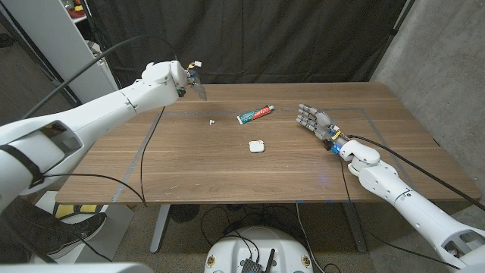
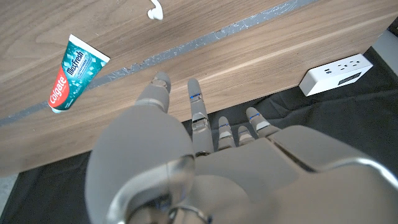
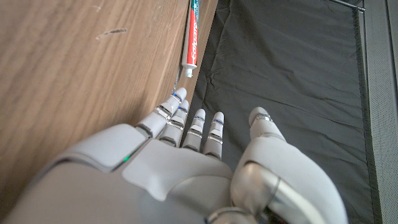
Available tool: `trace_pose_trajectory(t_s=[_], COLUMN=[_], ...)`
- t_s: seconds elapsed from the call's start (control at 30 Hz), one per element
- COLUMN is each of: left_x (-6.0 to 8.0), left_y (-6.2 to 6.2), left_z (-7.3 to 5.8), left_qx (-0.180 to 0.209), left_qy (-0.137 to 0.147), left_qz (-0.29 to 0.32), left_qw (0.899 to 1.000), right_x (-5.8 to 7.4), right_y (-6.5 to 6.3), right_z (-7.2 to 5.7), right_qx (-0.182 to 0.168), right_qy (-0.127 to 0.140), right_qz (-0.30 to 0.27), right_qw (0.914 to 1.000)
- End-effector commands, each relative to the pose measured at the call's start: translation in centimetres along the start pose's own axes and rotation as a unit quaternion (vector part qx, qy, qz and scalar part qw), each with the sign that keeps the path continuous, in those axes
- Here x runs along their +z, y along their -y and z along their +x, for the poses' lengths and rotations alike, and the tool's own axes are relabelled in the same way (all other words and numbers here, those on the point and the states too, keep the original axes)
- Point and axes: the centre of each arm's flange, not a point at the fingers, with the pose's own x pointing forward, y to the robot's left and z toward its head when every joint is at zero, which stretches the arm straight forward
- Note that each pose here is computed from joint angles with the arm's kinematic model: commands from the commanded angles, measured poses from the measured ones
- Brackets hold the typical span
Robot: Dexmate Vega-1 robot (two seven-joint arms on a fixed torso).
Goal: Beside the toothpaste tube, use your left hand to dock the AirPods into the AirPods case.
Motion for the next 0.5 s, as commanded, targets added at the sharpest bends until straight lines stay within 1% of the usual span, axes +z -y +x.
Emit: trace_pose_trajectory(t_s=[0.03, 0.13, 0.17, 0.2, 0.3, 0.33, 0.37, 0.5], left_x=[1.4, 1.3, 1.3, 1.2, 1.2, 1.2, 1.2, 1.0], left_y=[-1.7, -0.9, -0.9, -0.3, 0.4, 0.4, 0.8, 1.4], left_z=[3.1, 3.9, 3.9, 4.3, 4.6, 4.6, 4.6, 4.5], left_qx=[-0.054, -0.069, -0.069, -0.072, -0.077, -0.077, -0.078, -0.084], left_qy=[-0.032, -0.031, -0.031, -0.028, -0.014, -0.013, 0.000, 0.019], left_qz=[0.076, 0.082, 0.082, 0.091, 0.094, 0.094, 0.097, 0.101], left_qw=[0.995, 0.994, 0.994, 0.993, 0.992, 0.992, 0.992, 0.991], right_x=[-0.5, -0.6, -0.6, -0.6, -0.7, -0.7, -0.7, -0.8], right_y=[-0.2, 0.0, 0.0, 0.1, 0.2, 0.2, 0.2, 0.2], right_z=[0.3, -0.1, -0.1, -0.3, -0.4, -0.4, -0.5, -0.7], right_qx=[0.002, -0.004, -0.004, -0.005, -0.005, -0.005, -0.006, -0.007], right_qy=[-0.005, -0.007, -0.007, -0.007, -0.008, -0.008, -0.008, -0.007], right_qz=[0.005, 0.006, 0.006, 0.006, 0.006, 0.006, 0.007, 0.007], right_qw=[1.0000, 1.0000, 0.9999, 0.9999, 0.9999, 0.9999, 0.9999, 0.9999])
